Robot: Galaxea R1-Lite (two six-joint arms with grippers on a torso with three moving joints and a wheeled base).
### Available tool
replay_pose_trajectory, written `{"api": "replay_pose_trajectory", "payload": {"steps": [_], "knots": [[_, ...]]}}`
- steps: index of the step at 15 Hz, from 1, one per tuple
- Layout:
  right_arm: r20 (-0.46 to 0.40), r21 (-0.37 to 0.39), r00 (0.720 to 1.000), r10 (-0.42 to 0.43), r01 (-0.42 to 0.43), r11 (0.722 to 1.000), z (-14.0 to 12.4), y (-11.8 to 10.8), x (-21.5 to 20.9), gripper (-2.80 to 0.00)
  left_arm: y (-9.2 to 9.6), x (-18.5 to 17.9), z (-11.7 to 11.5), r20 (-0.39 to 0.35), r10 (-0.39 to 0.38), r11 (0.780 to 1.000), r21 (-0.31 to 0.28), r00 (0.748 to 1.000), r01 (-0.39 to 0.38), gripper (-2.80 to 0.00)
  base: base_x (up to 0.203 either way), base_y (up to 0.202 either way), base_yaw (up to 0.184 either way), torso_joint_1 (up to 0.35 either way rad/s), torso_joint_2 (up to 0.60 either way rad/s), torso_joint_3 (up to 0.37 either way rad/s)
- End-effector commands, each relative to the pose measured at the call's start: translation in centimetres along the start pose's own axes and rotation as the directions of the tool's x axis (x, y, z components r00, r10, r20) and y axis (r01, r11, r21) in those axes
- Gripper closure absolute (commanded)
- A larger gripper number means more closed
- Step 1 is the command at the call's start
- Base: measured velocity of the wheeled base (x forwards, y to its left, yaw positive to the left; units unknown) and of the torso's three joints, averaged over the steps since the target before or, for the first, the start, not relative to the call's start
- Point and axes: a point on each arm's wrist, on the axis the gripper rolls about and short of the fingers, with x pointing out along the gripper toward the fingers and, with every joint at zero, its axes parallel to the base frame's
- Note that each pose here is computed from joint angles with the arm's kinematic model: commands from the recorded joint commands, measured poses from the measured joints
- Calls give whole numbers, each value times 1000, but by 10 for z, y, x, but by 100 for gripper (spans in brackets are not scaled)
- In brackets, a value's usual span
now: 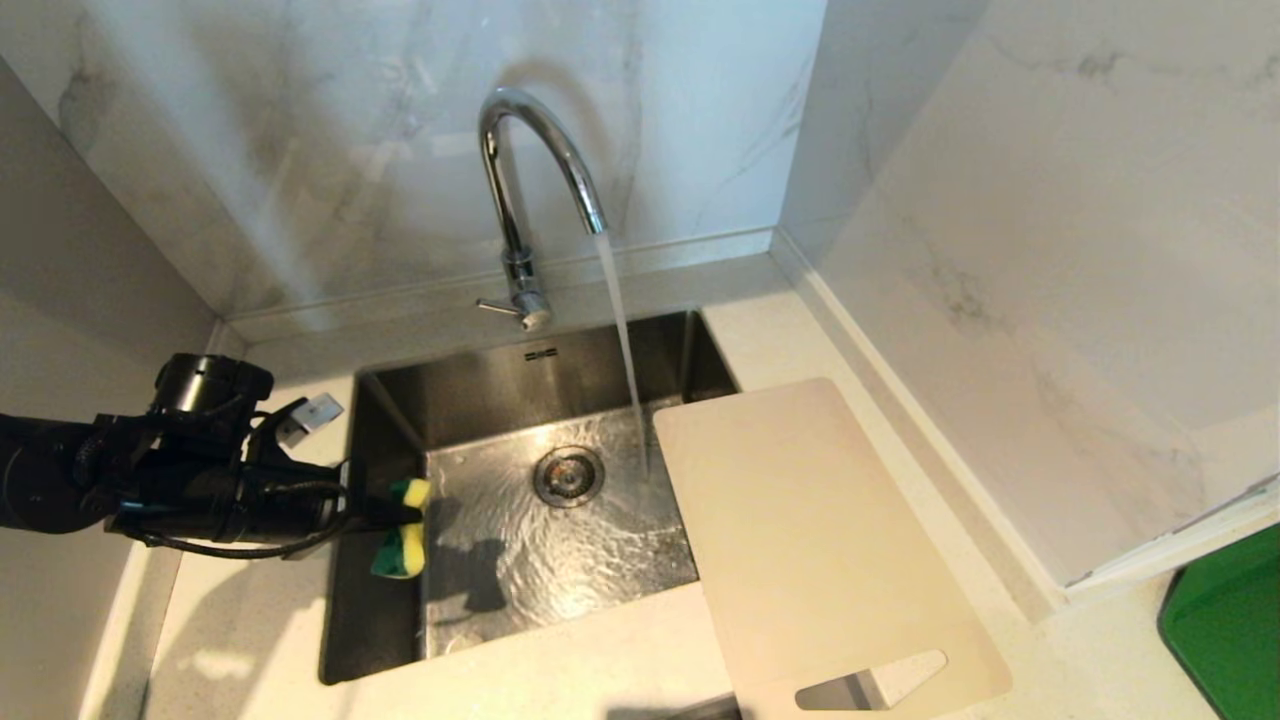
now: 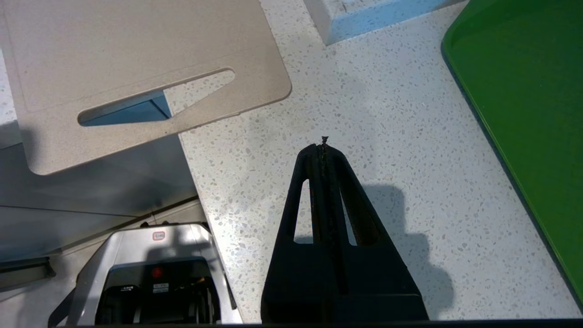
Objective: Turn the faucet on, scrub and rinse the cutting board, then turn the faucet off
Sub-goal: Put down the cleaning cloth
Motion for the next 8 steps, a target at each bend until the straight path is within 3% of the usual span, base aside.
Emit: {"api": "replay_pose_trajectory", "payload": {"steps": [1, 3, 5, 8], "knots": [[-4, -21, 1000, 7, -7, 1000, 0, 0, 0, 0, -1, 0, 0, 1, -4, 1000, 0, 1000, 4, 0, 0, 0, 0, 0, 0, 0], [1, -66, 1000, 27, -27, 997, 0, 1, 0, 0, 0, 1, 0, -2, -3, 1000, -2, 1000, 3, 0, 0, 0, 0, 0, 0, 0], [1, -67, 999, 33, -33, 997, 0, 1, 0, 0, 2, 3, -1, -9, 0, 1000, -6, 1000, 0, 0, 0, 0, 0, 0, 0, 0], [0, -43, 994, 109, -108, 993, 0, 0, 0, 0, 1, 2, -1, -7, -1, 1000, -5, 1000, 1, 0, 0, 0, 0, 0, 0, 0]]}}
